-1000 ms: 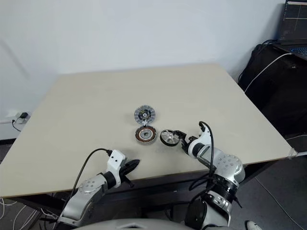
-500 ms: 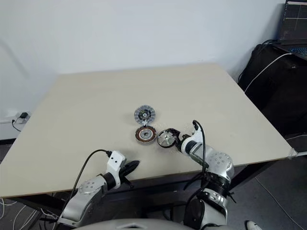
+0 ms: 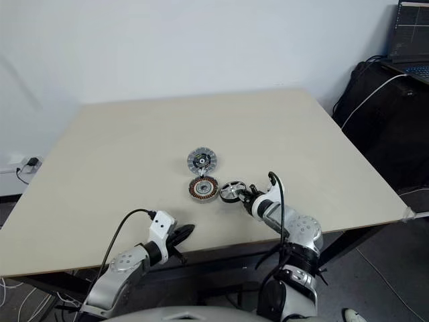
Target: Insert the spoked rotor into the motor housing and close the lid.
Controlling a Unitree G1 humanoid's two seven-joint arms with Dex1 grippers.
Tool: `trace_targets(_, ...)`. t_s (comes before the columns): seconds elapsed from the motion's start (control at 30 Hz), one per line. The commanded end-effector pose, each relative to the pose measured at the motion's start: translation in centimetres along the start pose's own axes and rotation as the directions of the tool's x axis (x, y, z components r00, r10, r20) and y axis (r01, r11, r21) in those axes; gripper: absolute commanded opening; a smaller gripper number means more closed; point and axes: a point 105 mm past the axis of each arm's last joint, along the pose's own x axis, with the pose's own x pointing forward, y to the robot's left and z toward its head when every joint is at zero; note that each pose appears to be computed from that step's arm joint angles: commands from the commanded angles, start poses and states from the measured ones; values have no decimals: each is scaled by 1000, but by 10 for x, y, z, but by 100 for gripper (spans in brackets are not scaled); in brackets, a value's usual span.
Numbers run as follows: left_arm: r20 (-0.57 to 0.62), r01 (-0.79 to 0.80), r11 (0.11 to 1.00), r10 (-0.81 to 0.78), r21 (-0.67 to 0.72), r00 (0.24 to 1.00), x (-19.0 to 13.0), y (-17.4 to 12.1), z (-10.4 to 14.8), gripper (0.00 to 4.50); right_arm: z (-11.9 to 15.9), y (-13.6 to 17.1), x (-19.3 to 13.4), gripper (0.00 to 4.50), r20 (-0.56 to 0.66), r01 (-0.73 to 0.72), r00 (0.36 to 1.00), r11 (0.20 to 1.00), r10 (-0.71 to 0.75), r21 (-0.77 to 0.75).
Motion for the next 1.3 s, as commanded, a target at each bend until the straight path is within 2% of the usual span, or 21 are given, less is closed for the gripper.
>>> trace_targets(0.03, 57, -11, 999, 9, 42, 998, 0, 2, 16, 0, -16, 2, 0, 40, -27, -24, 999, 1000, 24, 14)
trace_targets(0.13, 65, -16, 999, 13, 47, 998, 1, 2, 17, 0, -19, -2, -2, 40, -33, -14, 999, 1000, 15, 15)
trace_targets(0.23, 89, -26, 998, 21, 49, 996, 2, 2, 19, 0, -20, 8, -4, 40, -19, -67, 998, 997, 68, 40)
trace_targets(0.57, 268, -167, 983, 142, 72, 953, 3, 17, 44, 0, -13, 74, -4, 40, 43, -329, 944, 942, 326, 68)
trace_targets(0.73, 327, -210, 976, 181, 56, 927, 1, 19, 46, 0, -21, 103, 4, 40, 7, -413, 910, 907, 414, 75)
trace_targets(0.87, 322, -198, 979, 174, 43, 931, 1, 15, 40, 0, -36, 120, 15, 40, -62, -436, 896, 897, 440, 69)
trace_targets(1.1, 303, -171, 985, 155, 29, 940, -1, 10, 35, 0, -56, 123, 32, 40, -143, -418, 895, 906, 423, 64)
trace_targets(1.3, 291, -158, 987, 145, 23, 946, -2, 8, 33, 0, -57, 114, 40, 40, -145, -391, 907, 918, 395, 61)
